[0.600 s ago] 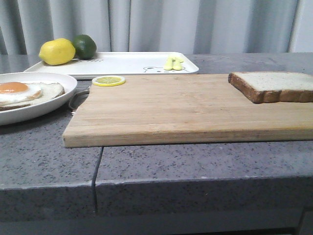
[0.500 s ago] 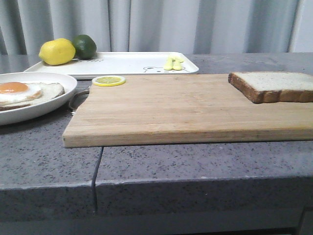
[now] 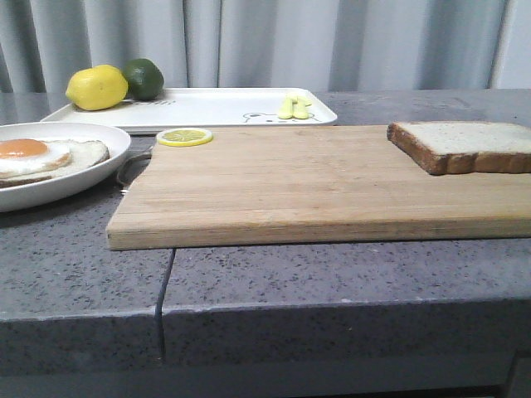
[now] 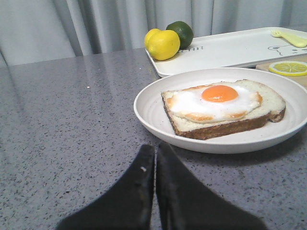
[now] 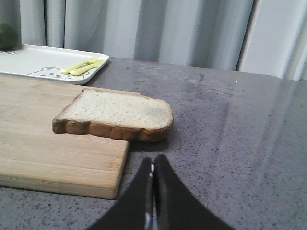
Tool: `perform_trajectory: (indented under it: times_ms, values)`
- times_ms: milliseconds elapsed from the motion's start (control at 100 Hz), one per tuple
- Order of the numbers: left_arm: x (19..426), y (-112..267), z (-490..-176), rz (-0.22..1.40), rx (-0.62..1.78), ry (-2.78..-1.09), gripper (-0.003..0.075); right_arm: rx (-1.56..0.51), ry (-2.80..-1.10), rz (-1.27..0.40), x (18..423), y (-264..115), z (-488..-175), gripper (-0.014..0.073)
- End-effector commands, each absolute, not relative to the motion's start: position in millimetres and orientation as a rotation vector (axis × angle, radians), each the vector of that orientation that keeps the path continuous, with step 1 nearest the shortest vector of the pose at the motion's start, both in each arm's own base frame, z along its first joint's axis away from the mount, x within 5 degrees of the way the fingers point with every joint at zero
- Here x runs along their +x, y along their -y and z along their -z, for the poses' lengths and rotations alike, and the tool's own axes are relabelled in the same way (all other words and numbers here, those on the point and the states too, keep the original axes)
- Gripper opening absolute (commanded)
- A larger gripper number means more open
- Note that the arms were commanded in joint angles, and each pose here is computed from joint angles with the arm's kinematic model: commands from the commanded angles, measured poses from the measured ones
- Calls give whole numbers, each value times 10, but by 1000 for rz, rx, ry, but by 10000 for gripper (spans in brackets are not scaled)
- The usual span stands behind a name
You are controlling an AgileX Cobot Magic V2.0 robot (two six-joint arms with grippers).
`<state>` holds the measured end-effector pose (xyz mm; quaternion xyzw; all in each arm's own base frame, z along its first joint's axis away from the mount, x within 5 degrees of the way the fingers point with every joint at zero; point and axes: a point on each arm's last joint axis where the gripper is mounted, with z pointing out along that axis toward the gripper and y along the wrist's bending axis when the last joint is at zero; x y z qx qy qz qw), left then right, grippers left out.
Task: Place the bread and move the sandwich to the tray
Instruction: 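Move the right gripper toward the bread slice on the cutting board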
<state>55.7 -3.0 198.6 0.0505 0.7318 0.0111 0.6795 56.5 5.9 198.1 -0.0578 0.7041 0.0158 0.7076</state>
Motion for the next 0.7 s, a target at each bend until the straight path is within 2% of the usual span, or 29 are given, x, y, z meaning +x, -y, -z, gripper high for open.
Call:
perform_trajectory:
  times_ms: [0, 150, 320, 520, 690]
  values:
    - [543, 26, -2039, -21, 93, -1528, -20, -124, -1468, -23, 547, -54, -2058, -70]
    - [537, 27, -2097, 8, 65, -1488, -20, -109, -1396, -35, 538, -54, -2127, -70]
    - [512, 31, -2225, 141, -46, -1453, -20, -24, -1385, -123, 522, -45, -2219, -70]
    - [511, 60, -2474, 226, -40, -1434, -20, -2, -1509, -210, 446, -75, -2483, -70]
    - [568, 177, -2826, 368, 53, -1578, -20, -29, -1613, -234, 397, -104, -2814, -70]
